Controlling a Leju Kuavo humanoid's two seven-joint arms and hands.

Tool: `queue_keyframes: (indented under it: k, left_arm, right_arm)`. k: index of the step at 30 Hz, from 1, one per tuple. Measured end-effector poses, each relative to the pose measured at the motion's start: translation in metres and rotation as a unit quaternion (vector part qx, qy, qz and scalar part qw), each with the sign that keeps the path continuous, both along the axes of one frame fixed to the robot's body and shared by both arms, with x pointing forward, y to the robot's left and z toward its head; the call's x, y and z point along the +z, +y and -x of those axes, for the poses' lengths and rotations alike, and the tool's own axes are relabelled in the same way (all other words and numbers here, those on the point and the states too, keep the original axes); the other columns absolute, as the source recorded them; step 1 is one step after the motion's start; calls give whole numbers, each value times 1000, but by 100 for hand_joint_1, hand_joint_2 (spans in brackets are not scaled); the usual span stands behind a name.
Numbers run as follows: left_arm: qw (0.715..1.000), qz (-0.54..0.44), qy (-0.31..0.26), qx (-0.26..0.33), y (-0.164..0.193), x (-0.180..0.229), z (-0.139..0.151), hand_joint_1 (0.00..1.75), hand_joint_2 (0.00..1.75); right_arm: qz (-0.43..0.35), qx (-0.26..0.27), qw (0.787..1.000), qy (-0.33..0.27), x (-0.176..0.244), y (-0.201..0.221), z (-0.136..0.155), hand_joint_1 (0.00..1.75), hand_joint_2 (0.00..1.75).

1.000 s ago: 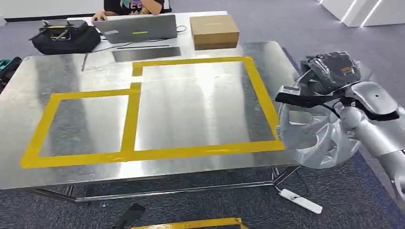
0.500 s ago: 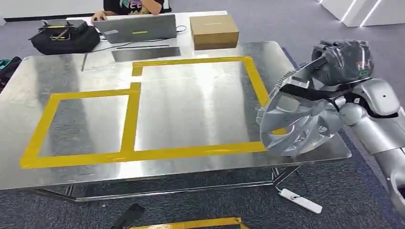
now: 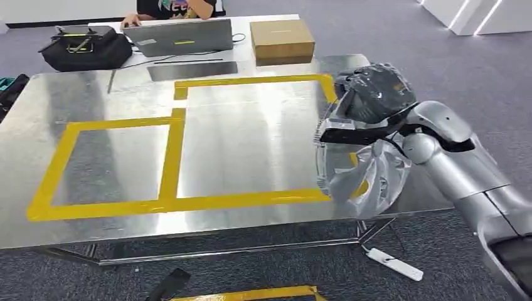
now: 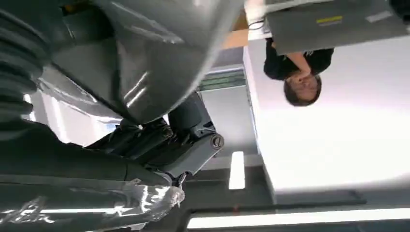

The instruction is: Take the parts from the cabinet and place them on the table.

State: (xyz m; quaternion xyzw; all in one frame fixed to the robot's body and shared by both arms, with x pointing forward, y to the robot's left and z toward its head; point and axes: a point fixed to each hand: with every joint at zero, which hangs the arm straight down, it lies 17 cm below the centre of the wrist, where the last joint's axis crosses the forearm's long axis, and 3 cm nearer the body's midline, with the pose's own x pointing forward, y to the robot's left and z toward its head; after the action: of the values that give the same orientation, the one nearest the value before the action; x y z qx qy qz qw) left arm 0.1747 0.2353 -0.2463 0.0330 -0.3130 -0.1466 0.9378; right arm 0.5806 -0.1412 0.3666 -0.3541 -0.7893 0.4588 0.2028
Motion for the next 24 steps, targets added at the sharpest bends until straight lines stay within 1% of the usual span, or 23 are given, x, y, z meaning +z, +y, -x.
queue_keyframes:
  k: [3, 7, 10, 14, 16, 20, 21, 24]
  left_arm:
    - [1000, -1, 1, -1, 1, 0, 0, 0, 175]
    - [1000, -1, 2, -2, 2, -1, 1, 0, 175]
    - [1000, -2, 3, -2, 2, -1, 2, 0, 175]
    - [1000, -3, 4, -3, 3, -1, 3, 0, 175]
    - [1000, -4, 5, -5, 5, -2, 4, 0, 175]
    - [1000, -7, 5, -6, 8, -3, 6, 0, 175]
    - [1000, -7, 5, -6, 9, -3, 7, 0, 175]
    - [1000, -8, 6, -9, 11, -4, 11, 0, 175]
  right_arm:
    - [36, 25, 999, 11, -13, 32, 6, 175, 175]
    - [91, 52, 994, 25, -45, 74, 18, 175, 175]
    - [105, 62, 992, 32, -57, 88, 23, 175, 175]
    - [121, 69, 989, 43, -71, 97, 25, 175, 175]
    - [140, 59, 987, 48, -81, 96, 23, 175, 175]
    - [216, 7, 975, 50, -116, 85, 8, 175, 175]
    - [226, -6, 973, 51, -123, 78, 4, 175, 175]
    - [230, -58, 971, 27, -129, 55, -10, 175, 175]
